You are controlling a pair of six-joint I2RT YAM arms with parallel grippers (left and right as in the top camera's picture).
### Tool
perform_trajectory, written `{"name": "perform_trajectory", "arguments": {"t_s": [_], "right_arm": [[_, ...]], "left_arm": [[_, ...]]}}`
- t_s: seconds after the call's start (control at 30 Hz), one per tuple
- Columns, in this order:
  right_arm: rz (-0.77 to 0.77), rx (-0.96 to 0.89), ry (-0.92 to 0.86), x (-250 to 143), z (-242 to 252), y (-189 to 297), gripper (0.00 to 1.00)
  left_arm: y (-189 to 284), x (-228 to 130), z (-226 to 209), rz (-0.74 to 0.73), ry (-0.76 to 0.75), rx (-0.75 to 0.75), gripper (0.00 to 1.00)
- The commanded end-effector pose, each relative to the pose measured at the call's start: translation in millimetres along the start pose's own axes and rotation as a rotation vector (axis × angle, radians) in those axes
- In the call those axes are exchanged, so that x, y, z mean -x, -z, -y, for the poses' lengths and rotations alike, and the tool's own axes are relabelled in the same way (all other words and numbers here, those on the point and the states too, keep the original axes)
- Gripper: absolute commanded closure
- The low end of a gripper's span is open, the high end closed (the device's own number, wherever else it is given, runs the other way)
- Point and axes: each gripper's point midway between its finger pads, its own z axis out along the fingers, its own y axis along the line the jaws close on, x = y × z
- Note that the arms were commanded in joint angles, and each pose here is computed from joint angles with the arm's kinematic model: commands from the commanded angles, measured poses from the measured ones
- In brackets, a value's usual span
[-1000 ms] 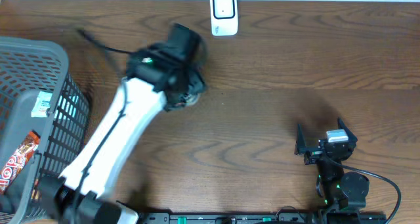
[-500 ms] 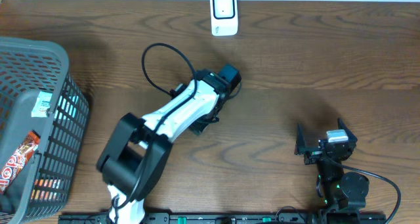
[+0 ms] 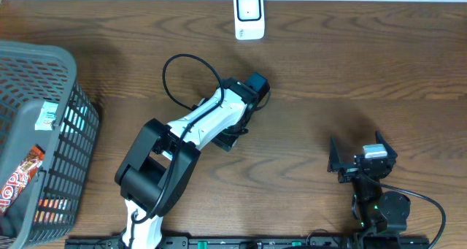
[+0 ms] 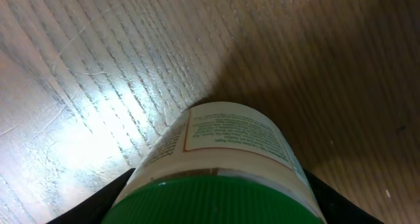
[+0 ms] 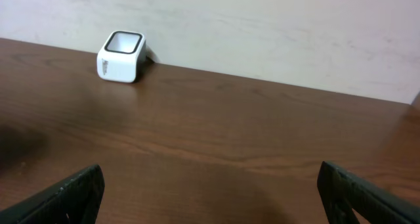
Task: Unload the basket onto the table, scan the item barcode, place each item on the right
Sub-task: 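Carry the jar out and set it on the table center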
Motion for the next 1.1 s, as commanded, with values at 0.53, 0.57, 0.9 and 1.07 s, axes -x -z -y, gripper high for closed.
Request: {"name": "perform_trajectory", "arguments": {"t_s": [0.53, 0.57, 0.9, 1.07], "right_arm": [[-0.003, 0.018, -0.01, -0.9, -4.4, -0.2, 0.01], [-0.003, 0.018, -0.01, -0.9, -4.4, -0.2, 0.01], [-0.003, 0.018, -0.01, -0.9, -4.4, -0.2, 0.01], [-0.002, 0.018, -0.01, -0.8, -4.4, -0.1, 0.01]], "left_arm": [[83.9, 74.5, -6.8, 0.108, -0.02, -0.197, 0.14], [93.4, 77.8, -8.3, 0.116, -0.024, -0.222, 0.14], [241.3, 121.2, -49.7, 0.292, -0.139, -0.661, 0.13], [305.6, 148.9, -87.5, 0.481, -0.214, -0.84, 0.13]]}}
